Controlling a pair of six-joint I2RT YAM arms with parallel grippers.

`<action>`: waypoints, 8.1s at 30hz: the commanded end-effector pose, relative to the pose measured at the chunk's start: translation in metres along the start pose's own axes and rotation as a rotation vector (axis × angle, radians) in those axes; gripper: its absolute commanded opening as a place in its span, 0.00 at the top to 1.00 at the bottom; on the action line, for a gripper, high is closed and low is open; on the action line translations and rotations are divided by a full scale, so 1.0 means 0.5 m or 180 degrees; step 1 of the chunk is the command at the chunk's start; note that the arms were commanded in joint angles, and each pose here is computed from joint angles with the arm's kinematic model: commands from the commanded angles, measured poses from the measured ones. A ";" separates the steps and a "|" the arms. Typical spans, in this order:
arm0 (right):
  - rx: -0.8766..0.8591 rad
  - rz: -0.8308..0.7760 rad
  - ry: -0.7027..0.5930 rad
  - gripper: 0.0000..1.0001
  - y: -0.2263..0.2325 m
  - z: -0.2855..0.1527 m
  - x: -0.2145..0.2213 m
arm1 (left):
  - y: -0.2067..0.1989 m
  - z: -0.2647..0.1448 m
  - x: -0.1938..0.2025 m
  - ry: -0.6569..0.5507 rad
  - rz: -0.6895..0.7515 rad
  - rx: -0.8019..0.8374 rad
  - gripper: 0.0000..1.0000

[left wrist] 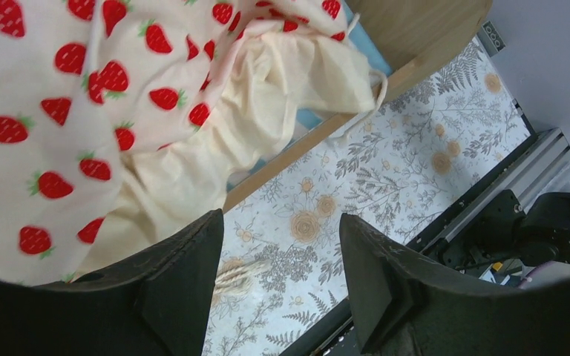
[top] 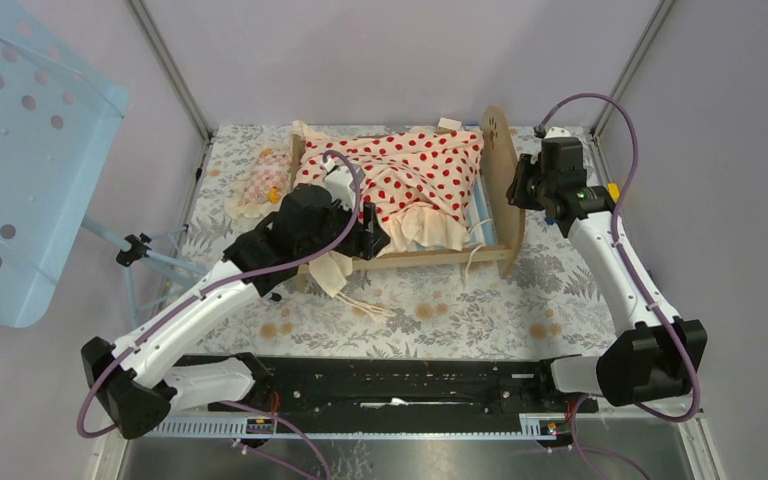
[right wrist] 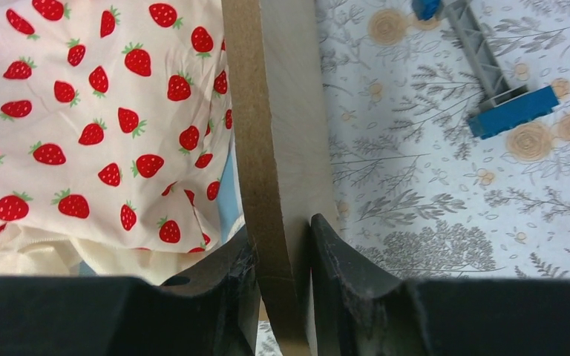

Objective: Set up the pet bed
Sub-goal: Adjust the bed frame at the center of the board, then adjust the ropes on the bed frame.

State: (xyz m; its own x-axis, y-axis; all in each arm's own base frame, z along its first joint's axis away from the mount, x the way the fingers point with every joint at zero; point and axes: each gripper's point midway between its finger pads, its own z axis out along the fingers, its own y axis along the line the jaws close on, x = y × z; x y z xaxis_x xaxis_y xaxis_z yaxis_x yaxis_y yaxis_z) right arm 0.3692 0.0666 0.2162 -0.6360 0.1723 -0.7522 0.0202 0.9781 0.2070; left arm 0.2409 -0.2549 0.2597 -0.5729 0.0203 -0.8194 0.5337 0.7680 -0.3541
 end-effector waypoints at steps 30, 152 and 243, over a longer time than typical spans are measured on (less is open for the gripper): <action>0.0433 0.0488 -0.1227 0.20 -0.033 -0.280 -0.127 | -0.365 0.196 -0.131 -0.0568 0.0126 0.0193 0.17; -0.1255 0.2396 0.0621 1.00 0.055 0.208 0.349 | -0.247 0.230 -0.273 -0.0763 0.0269 -0.0695 1.00; -0.2899 0.1087 -0.0865 1.00 0.240 0.041 0.289 | -0.250 0.082 -0.418 -0.1230 -0.0316 -0.0131 1.00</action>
State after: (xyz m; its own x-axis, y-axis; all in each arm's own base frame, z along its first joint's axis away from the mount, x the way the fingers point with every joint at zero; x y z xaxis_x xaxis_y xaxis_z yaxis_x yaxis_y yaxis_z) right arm 0.2918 0.2070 0.0738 -0.6464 0.4925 -0.5827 -0.3703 0.4653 0.8040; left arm 0.3133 -0.3946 0.3044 -0.6064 0.0374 -0.7943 0.3911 0.8837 -0.2570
